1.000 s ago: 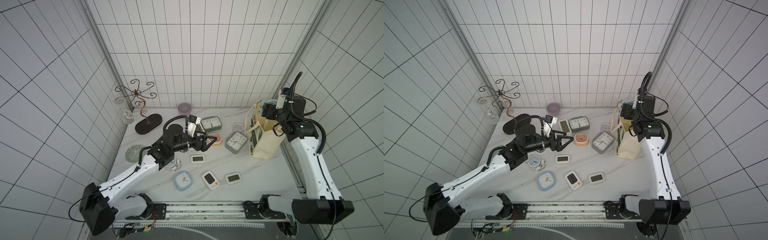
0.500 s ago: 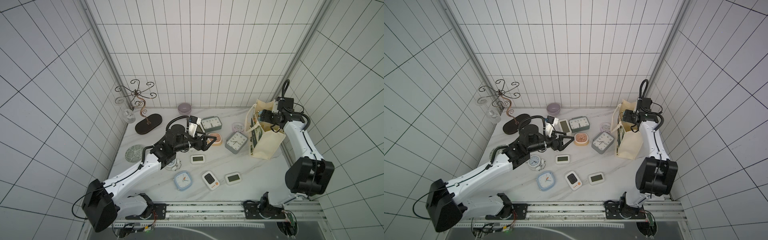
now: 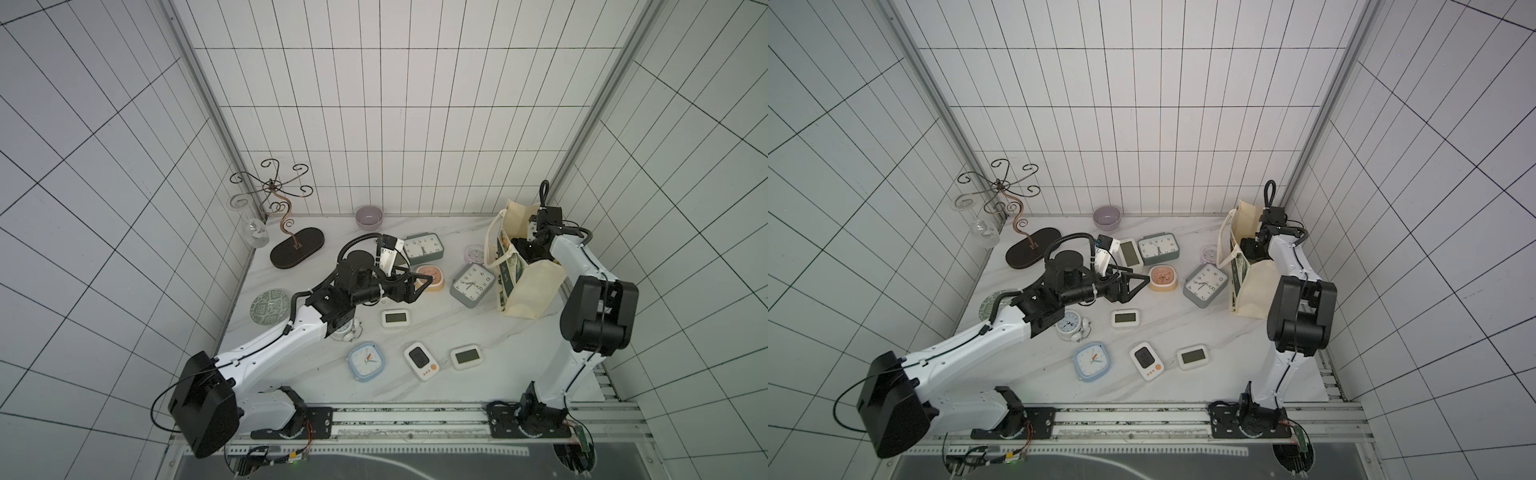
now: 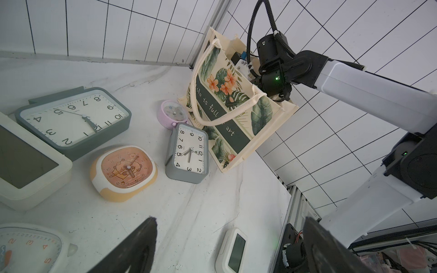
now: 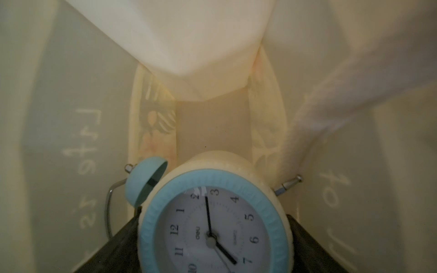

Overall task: Put the alarm clock into the canvas bag
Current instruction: Place the alarm at the canvas bag, then pick up the alarm from the center of the board.

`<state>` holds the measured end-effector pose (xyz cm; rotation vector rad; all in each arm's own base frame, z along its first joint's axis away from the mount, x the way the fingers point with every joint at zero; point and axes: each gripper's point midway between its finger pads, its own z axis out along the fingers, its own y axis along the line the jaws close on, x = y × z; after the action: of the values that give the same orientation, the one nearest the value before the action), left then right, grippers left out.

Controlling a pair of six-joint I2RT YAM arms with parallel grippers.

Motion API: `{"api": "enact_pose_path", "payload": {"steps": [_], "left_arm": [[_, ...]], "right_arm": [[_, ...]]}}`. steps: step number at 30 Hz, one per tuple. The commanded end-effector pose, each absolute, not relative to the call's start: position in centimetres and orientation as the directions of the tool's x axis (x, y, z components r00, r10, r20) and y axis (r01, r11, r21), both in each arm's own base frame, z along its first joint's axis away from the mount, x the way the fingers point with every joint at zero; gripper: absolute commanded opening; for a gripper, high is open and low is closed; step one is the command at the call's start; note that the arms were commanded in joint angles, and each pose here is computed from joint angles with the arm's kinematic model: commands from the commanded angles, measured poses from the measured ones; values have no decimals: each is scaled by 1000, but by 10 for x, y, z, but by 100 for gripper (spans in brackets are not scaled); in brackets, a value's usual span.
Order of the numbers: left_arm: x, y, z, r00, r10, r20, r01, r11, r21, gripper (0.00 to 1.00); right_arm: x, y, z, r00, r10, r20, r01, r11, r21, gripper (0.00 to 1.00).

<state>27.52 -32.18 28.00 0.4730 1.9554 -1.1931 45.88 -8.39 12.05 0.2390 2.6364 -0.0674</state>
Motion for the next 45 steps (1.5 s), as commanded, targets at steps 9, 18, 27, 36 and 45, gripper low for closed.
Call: {"api": "enact_pose_path", "payload": {"steps": [9,18,27,36,45], "left_arm": [[275,-322,275,-625,-72,-778,655,495,-572,94],[274,-308,272,-610,-82,-788,633,548,-547,96],[273,-300,268,-622,-80,-779,605,584,-542,97],[265,-267,252,-656,-137,-742,513,640,-572,97],[264,-212,202,-805,-187,-564,333,644,-689,96]], "right_arm": [[483,-91,126,-855,119,-504,142,990,-8,75],[480,-94,182,-782,133,-609,178,984,-13,100],[451,-89,293,-601,138,-787,209,978,12,100],[410,-26,370,-382,60,-922,-11,997,70,96],[379,140,333,-469,-37,-882,-397,901,174,83]]}}
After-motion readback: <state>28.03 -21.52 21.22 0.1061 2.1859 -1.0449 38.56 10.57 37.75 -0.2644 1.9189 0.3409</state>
